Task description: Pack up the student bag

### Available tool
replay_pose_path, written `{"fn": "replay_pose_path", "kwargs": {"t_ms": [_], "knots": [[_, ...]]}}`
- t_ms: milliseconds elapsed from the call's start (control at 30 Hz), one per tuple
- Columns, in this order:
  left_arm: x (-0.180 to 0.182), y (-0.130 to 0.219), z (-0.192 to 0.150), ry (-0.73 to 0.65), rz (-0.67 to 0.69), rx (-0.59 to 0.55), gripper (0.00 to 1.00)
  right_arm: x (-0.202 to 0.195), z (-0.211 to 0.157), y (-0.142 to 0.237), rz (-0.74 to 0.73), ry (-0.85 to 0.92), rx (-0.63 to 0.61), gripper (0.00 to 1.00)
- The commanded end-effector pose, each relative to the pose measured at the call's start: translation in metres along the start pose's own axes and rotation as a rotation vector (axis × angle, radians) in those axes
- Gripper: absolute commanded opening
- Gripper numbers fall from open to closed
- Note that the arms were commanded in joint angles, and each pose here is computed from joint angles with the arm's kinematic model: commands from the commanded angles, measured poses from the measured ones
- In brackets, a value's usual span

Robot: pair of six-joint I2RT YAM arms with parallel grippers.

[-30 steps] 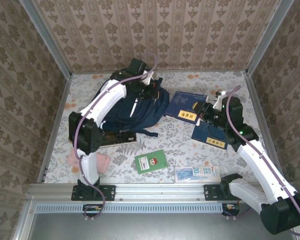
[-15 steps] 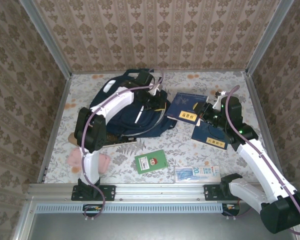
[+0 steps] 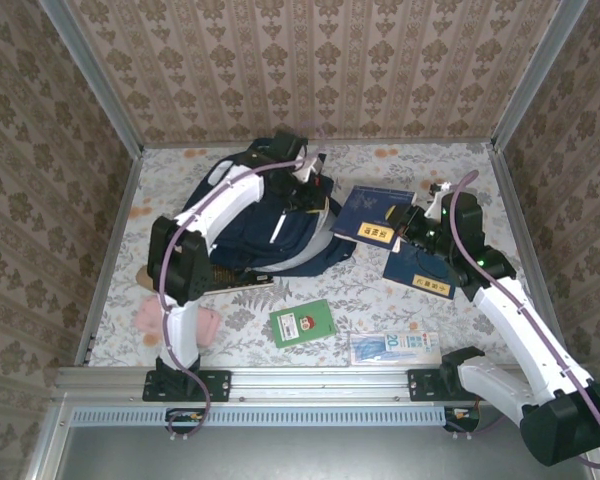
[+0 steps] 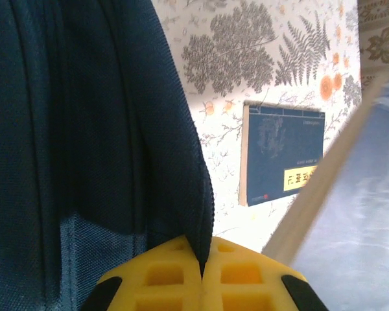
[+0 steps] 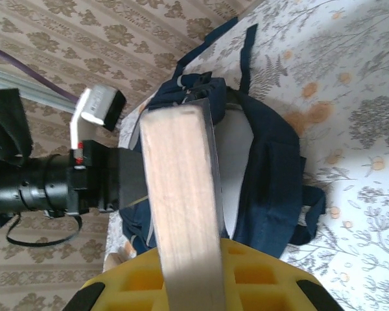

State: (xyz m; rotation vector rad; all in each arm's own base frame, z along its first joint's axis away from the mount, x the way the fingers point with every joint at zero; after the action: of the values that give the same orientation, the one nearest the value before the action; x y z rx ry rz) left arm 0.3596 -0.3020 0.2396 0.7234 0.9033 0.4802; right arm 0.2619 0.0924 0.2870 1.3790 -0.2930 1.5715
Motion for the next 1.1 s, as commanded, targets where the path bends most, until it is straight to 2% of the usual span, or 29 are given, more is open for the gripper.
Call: {"fn": "replay_pose_path", "kwargs": {"t_ms": [0,167,333,700,1000,1067], "knots": [[-0.034,0.072,0.011,-0.137,0.040,-0.097,0.00,0.018,-0.001,-0.008,0.120,-0.027,0.050,0.00],[-0.046,0.114,0.015,-0.182,0.065,-0.143,0.00,0.032,-0.007,-0.030,0.148,-0.038,0.110,0.00],[-0.052,0.141,0.015,-0.205,0.056,-0.192,0.00,0.045,-0.015,-0.059,0.163,-0.056,0.150,0.00],[-0.048,0.163,0.018,-0.169,0.018,-0.264,0.00,0.074,-0.045,-0.158,0.171,-0.170,0.212,0.00],[-0.042,0.187,0.019,-0.138,0.007,-0.332,0.00,0.048,-0.083,-0.245,-0.043,-0.226,0.218,0.00],[-0.042,0.190,0.021,-0.135,-0.004,-0.343,0.00,0.049,-0.094,-0.262,-0.075,-0.233,0.234,0.05]]}}
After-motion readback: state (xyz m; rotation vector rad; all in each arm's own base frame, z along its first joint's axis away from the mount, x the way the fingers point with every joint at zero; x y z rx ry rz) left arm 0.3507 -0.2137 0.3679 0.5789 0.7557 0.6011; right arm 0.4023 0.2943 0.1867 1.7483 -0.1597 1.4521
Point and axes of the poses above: each hand's point on the last joint's axis, 136 mm out from that joint toward the fingers, its own y axis back along the fingers, its own x axis along the line the jaws close on, z = x × y, the point moved 7 cm from there along y, back along the fingers, and after that the axes turned 13 degrees about -y, right-handed, at the moved point
